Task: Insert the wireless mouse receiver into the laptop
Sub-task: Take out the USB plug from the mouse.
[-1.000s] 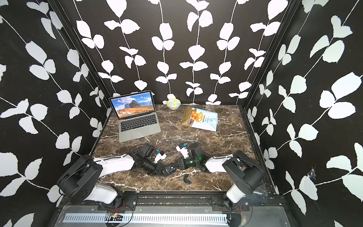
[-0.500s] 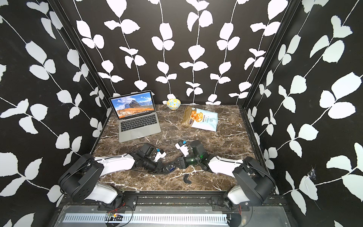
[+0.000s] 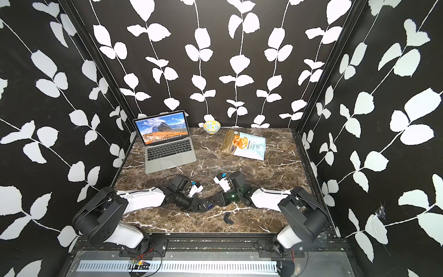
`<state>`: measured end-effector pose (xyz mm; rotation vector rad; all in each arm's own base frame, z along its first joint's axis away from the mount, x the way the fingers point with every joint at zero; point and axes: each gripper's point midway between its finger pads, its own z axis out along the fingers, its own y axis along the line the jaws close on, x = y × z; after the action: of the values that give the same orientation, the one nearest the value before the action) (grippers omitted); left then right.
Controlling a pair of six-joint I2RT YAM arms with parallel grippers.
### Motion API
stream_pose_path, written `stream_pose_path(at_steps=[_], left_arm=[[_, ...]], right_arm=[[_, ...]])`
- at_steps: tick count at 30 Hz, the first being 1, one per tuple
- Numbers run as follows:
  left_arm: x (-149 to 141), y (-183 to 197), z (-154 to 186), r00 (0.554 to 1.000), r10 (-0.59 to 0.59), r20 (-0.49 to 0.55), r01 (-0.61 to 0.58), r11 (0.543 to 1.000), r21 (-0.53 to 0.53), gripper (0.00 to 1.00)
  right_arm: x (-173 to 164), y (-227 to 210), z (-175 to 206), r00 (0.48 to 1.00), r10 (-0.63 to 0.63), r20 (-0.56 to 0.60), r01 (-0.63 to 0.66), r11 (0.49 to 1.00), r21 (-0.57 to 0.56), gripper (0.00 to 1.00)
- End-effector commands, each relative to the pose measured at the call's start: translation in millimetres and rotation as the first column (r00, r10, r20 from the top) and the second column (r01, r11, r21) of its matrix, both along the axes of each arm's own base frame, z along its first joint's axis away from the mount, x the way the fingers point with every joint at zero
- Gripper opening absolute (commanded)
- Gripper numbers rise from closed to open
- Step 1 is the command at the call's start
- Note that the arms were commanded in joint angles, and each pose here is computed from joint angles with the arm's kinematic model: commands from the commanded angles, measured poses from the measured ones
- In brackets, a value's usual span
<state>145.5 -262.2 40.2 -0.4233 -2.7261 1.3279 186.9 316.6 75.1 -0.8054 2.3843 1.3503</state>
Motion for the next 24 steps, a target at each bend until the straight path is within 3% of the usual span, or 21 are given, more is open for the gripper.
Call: stream_pose_path(at_steps=[1,12,24], left_arm=[[3,0,-1,1.0,-0.003,0.004,0.003,1.0,0.006,0.0],[2,0,0,1.0,-0.007,0.002,0.007,1.0,-0.002,0.0],[2,-1,2,1.0,-0.012,0.009,0.012,1.0,-0.012,0.0]], right_arm=[[7,11,9,0.999,0.014,0.046,-0.015,0.999,0.031,0.38],[15,16,4,0.998,0.01,0.056,-0.012,0.999,0.03,0.37],[-3,20,-13,0.996,0.092,-0.007,-0.092,0.995,0.03,0.35]])
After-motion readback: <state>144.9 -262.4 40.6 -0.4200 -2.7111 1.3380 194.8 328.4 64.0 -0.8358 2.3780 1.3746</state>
